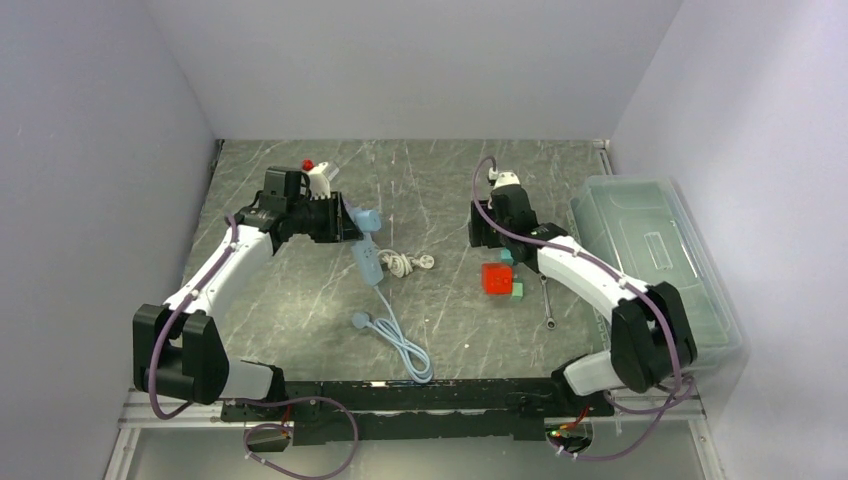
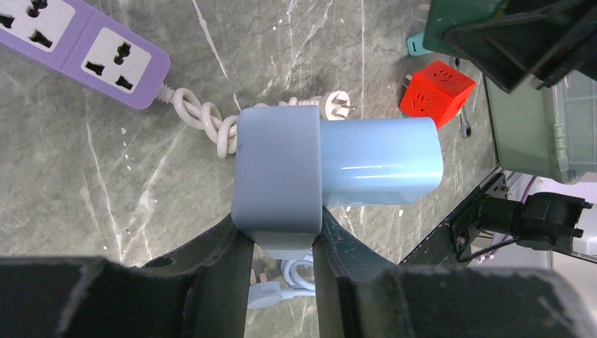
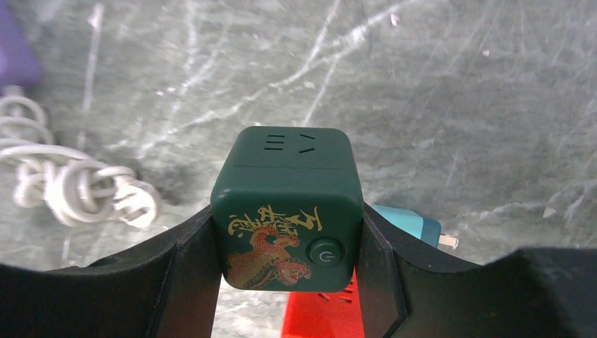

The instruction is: Pull the plug off the socket

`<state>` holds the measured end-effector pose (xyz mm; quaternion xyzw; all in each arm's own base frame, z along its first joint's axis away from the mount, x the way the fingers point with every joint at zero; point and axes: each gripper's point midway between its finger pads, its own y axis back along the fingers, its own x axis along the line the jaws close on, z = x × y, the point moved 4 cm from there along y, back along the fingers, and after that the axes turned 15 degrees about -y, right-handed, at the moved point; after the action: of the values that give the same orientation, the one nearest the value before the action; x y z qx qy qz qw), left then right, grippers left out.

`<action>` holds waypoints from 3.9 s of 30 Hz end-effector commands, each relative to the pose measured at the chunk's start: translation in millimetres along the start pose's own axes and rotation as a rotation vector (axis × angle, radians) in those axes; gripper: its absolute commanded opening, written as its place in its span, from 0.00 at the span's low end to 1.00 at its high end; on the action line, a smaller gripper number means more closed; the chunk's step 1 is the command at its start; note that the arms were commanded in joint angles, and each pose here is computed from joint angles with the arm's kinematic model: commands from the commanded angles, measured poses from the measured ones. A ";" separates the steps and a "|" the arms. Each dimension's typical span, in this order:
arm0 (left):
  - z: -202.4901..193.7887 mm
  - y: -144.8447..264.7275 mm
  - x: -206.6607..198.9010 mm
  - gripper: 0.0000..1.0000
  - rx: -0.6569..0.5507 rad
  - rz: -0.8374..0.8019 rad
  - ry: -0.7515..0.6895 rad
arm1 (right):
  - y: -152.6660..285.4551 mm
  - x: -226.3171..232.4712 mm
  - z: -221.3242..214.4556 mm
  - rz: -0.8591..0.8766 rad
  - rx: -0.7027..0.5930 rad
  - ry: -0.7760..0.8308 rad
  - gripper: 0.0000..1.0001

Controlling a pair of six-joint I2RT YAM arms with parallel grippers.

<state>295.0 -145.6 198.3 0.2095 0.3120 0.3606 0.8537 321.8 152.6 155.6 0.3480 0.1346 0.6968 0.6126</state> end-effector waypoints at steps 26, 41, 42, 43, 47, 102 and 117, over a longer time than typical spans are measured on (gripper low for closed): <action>13.9 -1.9 -22.6 0.00 -0.041 -0.105 -0.094 | -37.0 -20.1 -6.3 -0.079 0.094 0.019 0.80; 12.0 -3.5 -53.7 0.00 -0.049 -0.249 -0.193 | 36.6 32.8 35.7 0.274 -0.032 -0.008 0.92; 11.6 -4.3 -56.4 0.00 -0.048 -0.257 -0.202 | 44.3 39.8 37.6 0.325 -0.037 -0.019 0.92; 10.5 -5.4 -58.7 0.00 -0.046 -0.263 -0.208 | 51.2 46.6 38.8 0.370 -0.041 -0.037 0.93; 6.5 -9.4 -66.6 0.00 -0.035 -0.290 -0.223 | 78.3 74.0 37.3 0.554 -0.035 -0.154 0.91; 2.2 -10.1 -86.9 0.00 -0.030 -0.408 -0.251 | 98.4 207.8 -14.9 0.711 -0.044 -0.006 0.13; -2.3 -19.2 -73.9 0.00 0.015 -0.311 -0.225 | 86.8 198.6 -10.4 0.519 -0.098 0.003 0.03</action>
<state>265.2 -208.1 205.7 0.2064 0.2541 0.2074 0.9219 244.9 313.6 236.7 0.3708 0.0372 0.8380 0.3985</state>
